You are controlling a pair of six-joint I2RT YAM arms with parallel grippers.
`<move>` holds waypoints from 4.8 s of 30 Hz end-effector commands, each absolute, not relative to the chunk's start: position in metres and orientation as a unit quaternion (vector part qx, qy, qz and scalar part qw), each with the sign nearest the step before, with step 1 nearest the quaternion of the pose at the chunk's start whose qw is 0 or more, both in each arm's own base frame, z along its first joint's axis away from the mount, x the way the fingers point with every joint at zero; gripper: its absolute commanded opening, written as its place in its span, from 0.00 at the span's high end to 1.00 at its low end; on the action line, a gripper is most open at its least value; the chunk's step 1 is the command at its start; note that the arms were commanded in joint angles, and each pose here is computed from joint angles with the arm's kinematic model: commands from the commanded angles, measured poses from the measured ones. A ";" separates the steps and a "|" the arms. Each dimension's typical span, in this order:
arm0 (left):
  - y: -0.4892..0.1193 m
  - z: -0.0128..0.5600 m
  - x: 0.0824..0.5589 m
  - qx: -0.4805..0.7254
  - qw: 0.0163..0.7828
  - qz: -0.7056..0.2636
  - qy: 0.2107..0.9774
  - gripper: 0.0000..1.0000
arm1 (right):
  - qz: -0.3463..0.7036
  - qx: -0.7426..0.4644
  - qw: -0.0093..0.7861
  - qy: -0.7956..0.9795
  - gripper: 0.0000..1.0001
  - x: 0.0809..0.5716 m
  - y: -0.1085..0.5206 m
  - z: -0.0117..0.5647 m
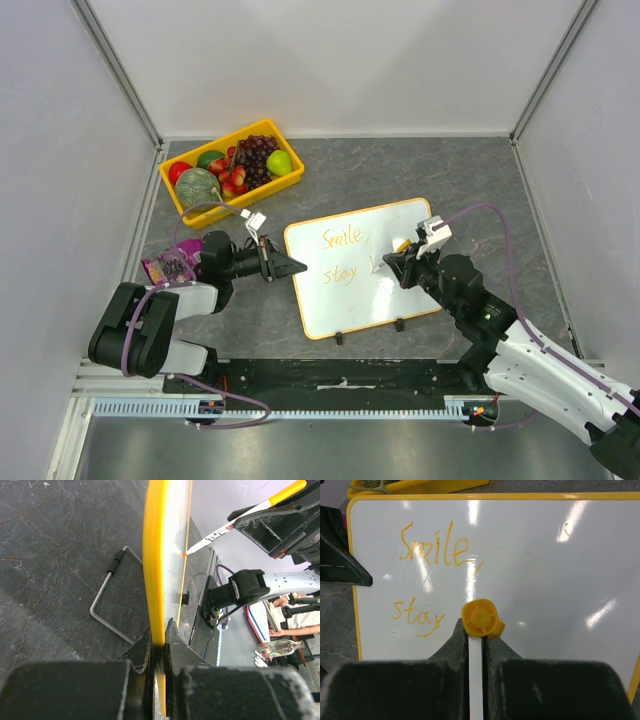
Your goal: Write a sentence on the whiteboard
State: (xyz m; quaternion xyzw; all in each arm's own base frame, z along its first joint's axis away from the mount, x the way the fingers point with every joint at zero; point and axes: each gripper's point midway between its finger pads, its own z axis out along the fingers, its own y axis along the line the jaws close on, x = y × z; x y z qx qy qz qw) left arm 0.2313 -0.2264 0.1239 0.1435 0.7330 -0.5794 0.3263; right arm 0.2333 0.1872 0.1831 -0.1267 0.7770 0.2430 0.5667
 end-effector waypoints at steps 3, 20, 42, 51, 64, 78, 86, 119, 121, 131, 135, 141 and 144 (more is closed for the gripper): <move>-0.226 0.100 0.226 0.189 0.337 -0.549 0.742 0.98 | 0.231 -0.126 0.578 0.773 1.00 0.243 0.189 0.198; -0.226 0.100 0.226 0.189 0.337 -0.549 0.742 0.98 | 0.220 -0.103 0.610 0.755 1.00 0.249 0.179 0.228; -0.226 0.100 0.226 0.189 0.337 -0.548 0.741 0.98 | 0.231 -0.119 0.573 0.777 1.00 0.242 0.187 0.196; -0.226 0.100 0.226 0.189 0.337 -0.549 0.741 0.98 | 0.217 -0.117 0.568 0.785 1.00 0.240 0.180 0.187; -0.226 0.100 0.226 0.189 0.337 -0.549 0.741 0.98 | 0.200 -0.111 0.569 0.790 1.00 0.238 0.171 0.185; -0.226 0.100 0.226 0.189 0.338 -0.548 0.741 0.98 | 0.224 -0.095 0.610 0.754 1.00 0.244 0.174 0.238; -0.227 0.101 0.226 0.190 0.338 -0.549 0.741 0.98 | 0.195 -0.089 0.611 0.762 1.00 0.254 0.171 0.231; -0.226 0.100 0.226 0.188 0.336 -0.549 0.742 0.98 | 0.191 -0.101 0.562 0.799 1.00 0.235 0.164 0.172; -0.226 0.099 0.226 0.189 0.337 -0.548 0.742 0.98 | 0.195 -0.099 0.568 0.793 1.00 0.236 0.165 0.181; -0.226 0.100 0.226 0.189 0.337 -0.548 0.741 0.98 | 0.230 -0.083 0.620 0.746 1.00 0.247 0.175 0.246; -0.227 0.100 0.226 0.189 0.337 -0.549 0.741 0.98 | 0.214 -0.082 0.618 0.752 1.00 0.255 0.176 0.241; -0.226 0.100 0.226 0.188 0.336 -0.549 0.742 0.98 | 0.192 -0.073 0.618 0.759 1.00 0.259 0.170 0.229; -0.226 0.100 0.226 0.189 0.337 -0.549 0.742 0.98 | 0.177 -0.070 0.615 0.765 1.00 0.261 0.166 0.219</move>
